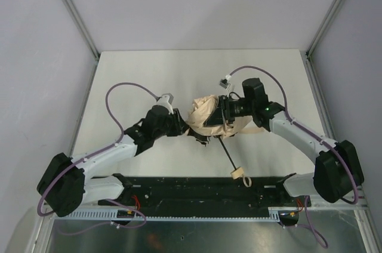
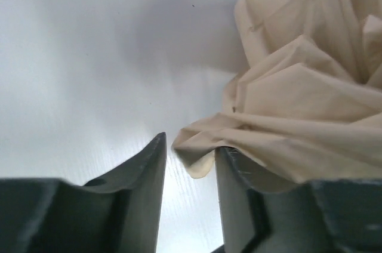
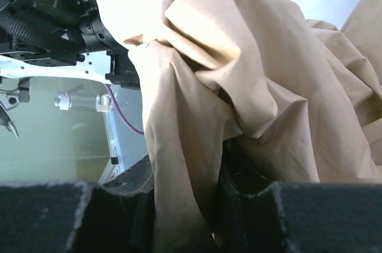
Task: Put away the umbrella
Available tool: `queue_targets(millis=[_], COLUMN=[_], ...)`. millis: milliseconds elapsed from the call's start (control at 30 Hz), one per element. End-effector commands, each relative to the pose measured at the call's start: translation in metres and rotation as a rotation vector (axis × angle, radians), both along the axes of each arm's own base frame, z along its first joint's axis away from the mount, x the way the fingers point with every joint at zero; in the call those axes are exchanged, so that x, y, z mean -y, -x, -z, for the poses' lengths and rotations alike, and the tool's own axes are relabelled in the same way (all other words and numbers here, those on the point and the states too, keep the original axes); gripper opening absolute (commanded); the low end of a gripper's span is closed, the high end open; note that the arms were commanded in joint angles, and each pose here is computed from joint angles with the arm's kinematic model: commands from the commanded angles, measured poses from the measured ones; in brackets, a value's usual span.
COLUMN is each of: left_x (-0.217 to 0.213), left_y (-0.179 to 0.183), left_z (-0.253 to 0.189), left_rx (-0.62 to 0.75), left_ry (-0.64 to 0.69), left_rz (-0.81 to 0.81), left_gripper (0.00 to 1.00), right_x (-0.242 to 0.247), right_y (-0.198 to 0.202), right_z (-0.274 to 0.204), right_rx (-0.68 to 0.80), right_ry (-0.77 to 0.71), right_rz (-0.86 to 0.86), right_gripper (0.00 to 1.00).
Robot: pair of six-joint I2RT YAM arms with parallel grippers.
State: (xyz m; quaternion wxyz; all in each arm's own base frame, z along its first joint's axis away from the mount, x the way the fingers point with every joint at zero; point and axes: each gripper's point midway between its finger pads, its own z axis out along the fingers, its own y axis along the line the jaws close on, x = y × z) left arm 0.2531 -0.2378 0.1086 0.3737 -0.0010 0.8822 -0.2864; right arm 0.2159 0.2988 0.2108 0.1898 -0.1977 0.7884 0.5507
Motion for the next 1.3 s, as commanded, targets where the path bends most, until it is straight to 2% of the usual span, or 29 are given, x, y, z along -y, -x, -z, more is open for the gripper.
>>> queue_targets(millis=[0, 133, 233, 300, 400, 533, 633, 700, 867, 933, 1100, 1267], left_x=[-0.006, -0.002, -0.009, -0.017, -0.027, -0.037, -0.045, -0.052, -0.071, -0.074, -0.081, -0.088], left_y=[-0.011, 0.000, 0.009, 0.014, 0.022, 0.031, 0.034, 0.034, 0.032, 0.032, 0.034, 0.040], left_z=[-0.025, -0.054, -0.079, -0.096, -0.118, -0.138, -0.142, -0.141, -0.124, -0.118, -0.117, -0.120], left_rx=[0.047, 0.107, 0.166, 0.207, 0.250, 0.312, 0.338, 0.349, 0.314, 0.292, 0.286, 0.309], left_ry=[0.020, 0.089, 0.142, 0.167, 0.199, 0.233, 0.240, 0.228, 0.202, 0.197, 0.217, 0.225], left_rz=[0.010, 0.094, 0.140, 0.145, 0.141, 0.125, 0.096, 0.071, -0.036, -0.062, -0.104, -0.122], left_gripper=[0.50, 0.72, 0.89, 0.95, 0.98, 0.98, 0.98, 0.98, 0.98, 0.97, 0.97, 0.97], right_x=[0.019, 0.058, 0.109, 0.151, 0.209, 0.280, 0.302, 0.294, 0.243, 0.217, 0.130, 0.052], right_y=[-0.004, -0.053, -0.107, -0.141, -0.184, -0.227, -0.244, -0.252, -0.263, -0.262, -0.244, -0.207], right_z=[-0.060, -0.062, -0.081, -0.096, -0.120, -0.162, -0.198, -0.213, -0.183, -0.157, -0.067, 0.036], right_rx=[0.083, 0.172, 0.257, 0.318, 0.443, 0.615, 0.761, 0.866, 1.080, 1.113, 1.168, 1.206], right_ry=[-0.108, 0.038, 0.129, 0.199, 0.365, 0.672, 0.834, 0.953, 1.412, 1.524, 1.612, 1.639], right_rz=[-0.015, 0.175, 0.392, 0.545, 0.748, 1.048, 1.207, 1.266, 1.227, 1.180, 0.944, 0.596], right_gripper=[0.00, 0.00, 0.00, 0.00, 0.00, 0.00, 0.00, 0.00, 0.00, 0.00, 0.00, 0.00])
